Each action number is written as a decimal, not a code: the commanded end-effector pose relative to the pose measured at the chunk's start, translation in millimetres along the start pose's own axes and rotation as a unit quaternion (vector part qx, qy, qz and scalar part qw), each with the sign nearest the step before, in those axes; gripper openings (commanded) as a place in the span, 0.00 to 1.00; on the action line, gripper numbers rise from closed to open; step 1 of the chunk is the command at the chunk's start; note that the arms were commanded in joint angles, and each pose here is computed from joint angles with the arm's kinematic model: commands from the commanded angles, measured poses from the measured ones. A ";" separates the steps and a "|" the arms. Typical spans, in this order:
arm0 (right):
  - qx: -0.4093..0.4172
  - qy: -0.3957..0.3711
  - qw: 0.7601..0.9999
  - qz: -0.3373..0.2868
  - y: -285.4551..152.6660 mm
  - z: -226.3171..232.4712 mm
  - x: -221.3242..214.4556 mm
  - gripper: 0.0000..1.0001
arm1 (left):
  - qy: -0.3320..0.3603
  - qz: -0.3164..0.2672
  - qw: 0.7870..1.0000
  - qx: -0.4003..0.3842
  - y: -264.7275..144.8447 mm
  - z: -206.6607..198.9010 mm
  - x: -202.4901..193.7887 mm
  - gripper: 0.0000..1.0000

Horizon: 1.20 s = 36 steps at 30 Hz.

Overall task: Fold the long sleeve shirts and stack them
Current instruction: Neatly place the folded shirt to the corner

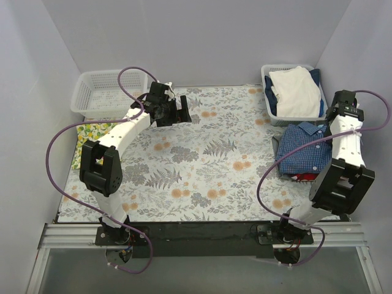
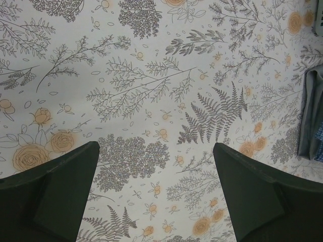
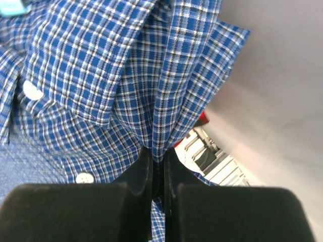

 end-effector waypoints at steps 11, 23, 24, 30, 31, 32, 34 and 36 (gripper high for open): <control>-0.060 0.106 0.991 -0.063 -12.7 -28.1 33.9 0.82 | -0.019 -0.035 0.999 0.031 -12.9 8.9 9.1 0.98; 0.105 0.029 0.968 -0.227 -92.3 30.2 20.7 0.86 | -0.011 -0.050 0.998 0.026 -14.3 5.3 15.8 0.98; 0.117 0.021 0.965 -0.235 -97.7 36.8 19.4 0.86 | -0.009 -0.051 0.998 0.025 -14.6 5.0 16.1 0.98; 0.209 -0.026 0.931 -0.298 -141.9 78.5 12.8 0.86 | -0.004 -0.054 0.998 0.022 -16.0 2.8 19.0 0.98; 0.229 -0.039 0.922 -0.310 -150.5 88.6 11.4 0.86 | -0.003 -0.056 0.998 0.019 -17.3 1.8 19.8 0.98; 0.241 -0.046 0.916 -0.317 -155.1 93.0 10.8 0.86 | -0.003 -0.058 0.998 0.021 -18.1 2.0 20.0 0.98; 0.268 -0.072 0.903 -0.327 -164.5 109.3 7.7 0.86 | 0.001 -0.062 0.998 0.025 -18.3 2.8 21.1 0.98; 0.290 -0.098 0.891 -0.336 -170.5 123.2 3.9 0.86 | 0.003 -0.070 0.997 0.031 -20.0 4.1 21.8 0.98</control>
Point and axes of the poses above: each gripper's point midway between its finger pads, its own y axis out along the fingers, its own z axis along the line the jaws close on, x = y × z, the point moved 9 cm from there along -y, back along the fingers, and after that the axes turned 11 degrees about -y, right-handed, at the moved point
